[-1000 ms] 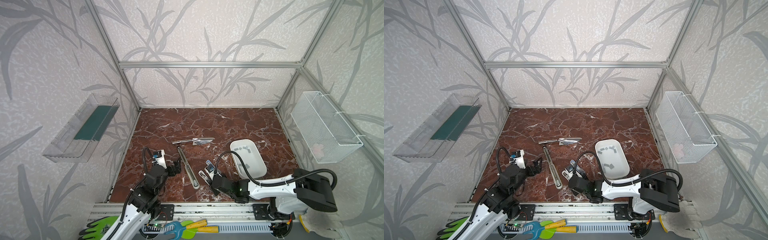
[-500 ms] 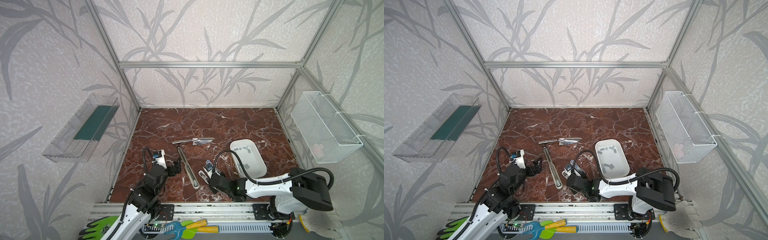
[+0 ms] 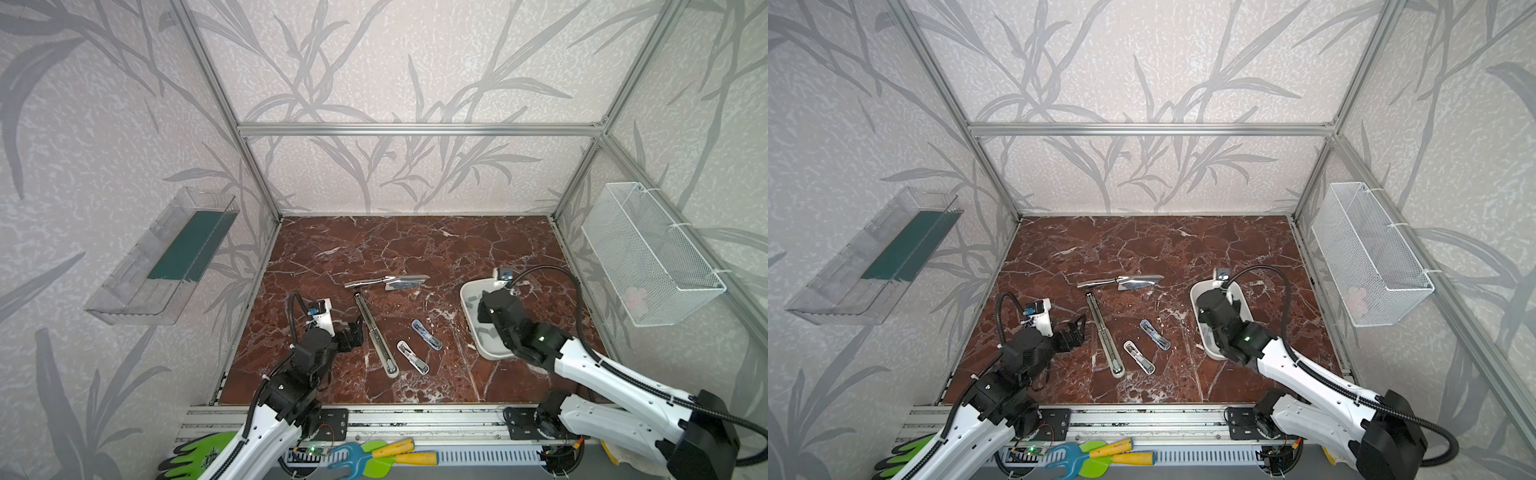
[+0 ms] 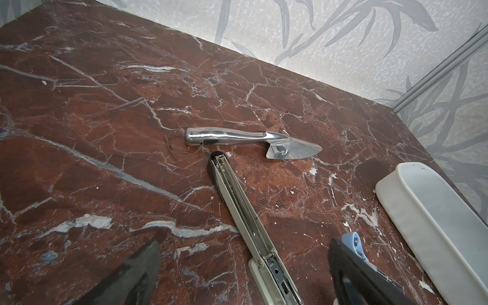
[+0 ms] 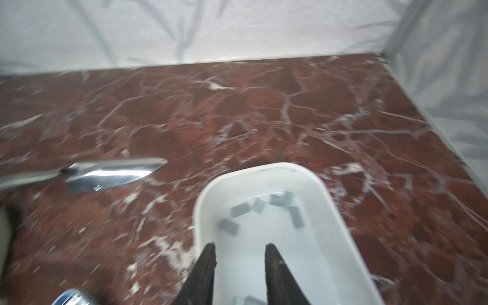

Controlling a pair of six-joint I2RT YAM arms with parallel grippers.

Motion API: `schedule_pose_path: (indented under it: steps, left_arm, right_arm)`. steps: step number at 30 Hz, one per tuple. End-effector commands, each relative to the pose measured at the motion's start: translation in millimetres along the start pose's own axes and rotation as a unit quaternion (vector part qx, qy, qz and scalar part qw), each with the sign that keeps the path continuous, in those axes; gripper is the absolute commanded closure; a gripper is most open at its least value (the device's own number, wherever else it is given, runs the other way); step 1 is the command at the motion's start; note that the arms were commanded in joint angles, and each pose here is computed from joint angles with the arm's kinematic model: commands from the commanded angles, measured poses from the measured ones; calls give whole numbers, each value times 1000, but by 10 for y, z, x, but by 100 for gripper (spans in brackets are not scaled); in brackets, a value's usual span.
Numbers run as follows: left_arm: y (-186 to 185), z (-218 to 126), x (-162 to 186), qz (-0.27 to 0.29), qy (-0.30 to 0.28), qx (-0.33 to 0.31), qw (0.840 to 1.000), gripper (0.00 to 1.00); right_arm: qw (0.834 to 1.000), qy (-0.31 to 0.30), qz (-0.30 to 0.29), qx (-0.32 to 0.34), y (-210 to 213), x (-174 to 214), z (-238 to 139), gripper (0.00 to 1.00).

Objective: Load the staples into the stapler

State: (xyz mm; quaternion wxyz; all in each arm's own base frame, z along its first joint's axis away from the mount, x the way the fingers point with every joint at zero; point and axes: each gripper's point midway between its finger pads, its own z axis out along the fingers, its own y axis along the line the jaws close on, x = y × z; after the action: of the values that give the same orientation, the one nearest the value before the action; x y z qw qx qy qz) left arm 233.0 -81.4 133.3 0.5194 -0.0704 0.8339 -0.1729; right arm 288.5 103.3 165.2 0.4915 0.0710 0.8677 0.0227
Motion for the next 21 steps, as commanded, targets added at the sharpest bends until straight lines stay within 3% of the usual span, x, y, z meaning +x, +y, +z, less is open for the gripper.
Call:
schedule_pose_path:
  steps: [1,10,21]
  left_arm:
    - [-8,15,-11,0,-3,2,1000,1]
    - [4,19,-11,-1,-3,-2,1000,1]
    - [-17,11,-12,-1,-2,4,1000,1]
  right_arm:
    - [997,71,23,22,-277,359,153,67]
    - [982,177,42,58,-434,618,723,64]
    - [970,204,86,97,-506,656,1078,61]
